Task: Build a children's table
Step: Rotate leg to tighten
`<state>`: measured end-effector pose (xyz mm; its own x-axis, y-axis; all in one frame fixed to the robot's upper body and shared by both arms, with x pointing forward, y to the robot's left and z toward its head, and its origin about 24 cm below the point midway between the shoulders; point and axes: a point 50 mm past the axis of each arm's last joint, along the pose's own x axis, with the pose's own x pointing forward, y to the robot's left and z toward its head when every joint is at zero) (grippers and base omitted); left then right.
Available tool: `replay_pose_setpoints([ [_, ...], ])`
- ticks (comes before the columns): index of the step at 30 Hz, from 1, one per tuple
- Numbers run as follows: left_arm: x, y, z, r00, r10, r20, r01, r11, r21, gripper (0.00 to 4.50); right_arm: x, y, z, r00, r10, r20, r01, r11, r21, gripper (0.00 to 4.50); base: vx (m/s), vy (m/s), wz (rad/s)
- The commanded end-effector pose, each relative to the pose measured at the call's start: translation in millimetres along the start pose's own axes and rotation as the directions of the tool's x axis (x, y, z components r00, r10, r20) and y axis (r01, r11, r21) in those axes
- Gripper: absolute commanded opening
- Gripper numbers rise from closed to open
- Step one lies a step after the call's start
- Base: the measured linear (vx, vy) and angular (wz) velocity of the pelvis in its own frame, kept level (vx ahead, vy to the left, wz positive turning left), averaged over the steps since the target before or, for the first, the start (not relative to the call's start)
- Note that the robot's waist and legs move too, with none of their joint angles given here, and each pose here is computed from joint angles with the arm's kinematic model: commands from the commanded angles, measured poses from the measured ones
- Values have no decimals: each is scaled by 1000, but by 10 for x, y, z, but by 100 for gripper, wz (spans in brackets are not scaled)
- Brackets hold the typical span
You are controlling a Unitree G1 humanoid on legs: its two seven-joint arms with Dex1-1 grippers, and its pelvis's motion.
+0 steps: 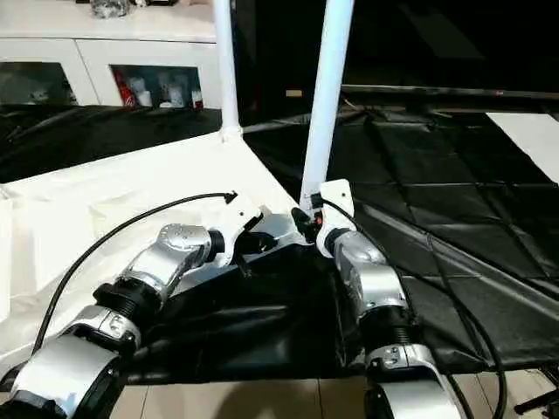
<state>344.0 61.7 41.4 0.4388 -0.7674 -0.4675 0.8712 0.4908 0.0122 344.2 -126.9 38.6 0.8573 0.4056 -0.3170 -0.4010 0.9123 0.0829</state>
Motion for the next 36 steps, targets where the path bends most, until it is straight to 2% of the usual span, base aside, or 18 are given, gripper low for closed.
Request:
replay_pose_setpoints([
  [1,55,-125,275,986,-127,104,116,988,102,0,30,330,-318,960,247,-131,-246,969,21,277,0,0,0],
  [6,-122,-58,146,977,-203,71,192,972,131,0,-139,149,-254,905,406,-125,-414,909,-44,277,10,-5,1],
  [7,-224,-38,79,966,-253,53,244,960,139,0,-253,46,-219,861,487,-147,-501,862,-79,277,0,0,0],
  [8,-234,-37,73,964,-259,51,250,958,141,0,-264,36,-215,857,494,-149,-508,857,-82,277,0,0,0],
  [11,-393,-24,-26,942,-336,10,330,930,162,0,-422,-114,-138,795,578,-186,-603,787,-134,277,0,0,0],
  [12,-393,-24,-26,942,-336,10,330,930,162,0,-422,-114,-138,795,578,-186,-603,787,-134,277,0,0,0],
  [14,-503,-36,-92,917,-398,-19,395,903,169,0,-529,-192,-106,737,635,-233,-672,726,-147,277,0,0,0],
  [15,-503,-36,-92,917,-398,-19,395,903,169,0,-529,-192,-106,737,635,-233,-672,726,-147,277,0,0,0],
  [16,-583,-42,-138,901,-432,-41,432,887,164,0,-590,-228,-79,696,672,-253,-713,688,-136,277,0,0,0],
  [17,-606,-45,-151,897,-440,-47,441,882,163,0,-606,-236,-70,686,681,-256,-723,678,-132,277,0,0,0],
  [21,-675,-28,-172,895,-442,-60,446,879,167,0,-619,-225,-49,661,707,-250,-747,653,-126,277,0,0,0],
  [25,-691,-5,-175,903,-424,-66,429,887,169,0,-618,-187,-63,643,724,-250,-761,639,-110,246,0,0,0],
  [27,-673,2,-164,912,-407,-57,410,896,168,0,-601,-167,-82,652,719,-240,-754,649,-102,240,0,0,0],
  [31,-585,29,-116,945,-326,-23,326,934,149,0,-524,-155,-137,730,648,-217,-677,728,-103,230,0,0,0],
  [32,-489,67,-64,971,-240,0,238,962,134,0,-420,-166,-195,826,531,-191,-555,826,-101,225,0,0,0],
  [33,-474,73,-56,974,-227,3,225,966,131,0,-405,-167,-204,838,513,-188,-536,839,-99,225,0,0,0],
  [34,-390,98,-9,987,-157,21,153,982,113,0,-329,-163,-256,895,413,-169,-430,899,-81,218,0,0,0],
  [36,-321,110,33,994,-107,36,103,990,96,0,-278,-141,-294,925,347,-154,-359,932,-55,214,0,0,0],
])
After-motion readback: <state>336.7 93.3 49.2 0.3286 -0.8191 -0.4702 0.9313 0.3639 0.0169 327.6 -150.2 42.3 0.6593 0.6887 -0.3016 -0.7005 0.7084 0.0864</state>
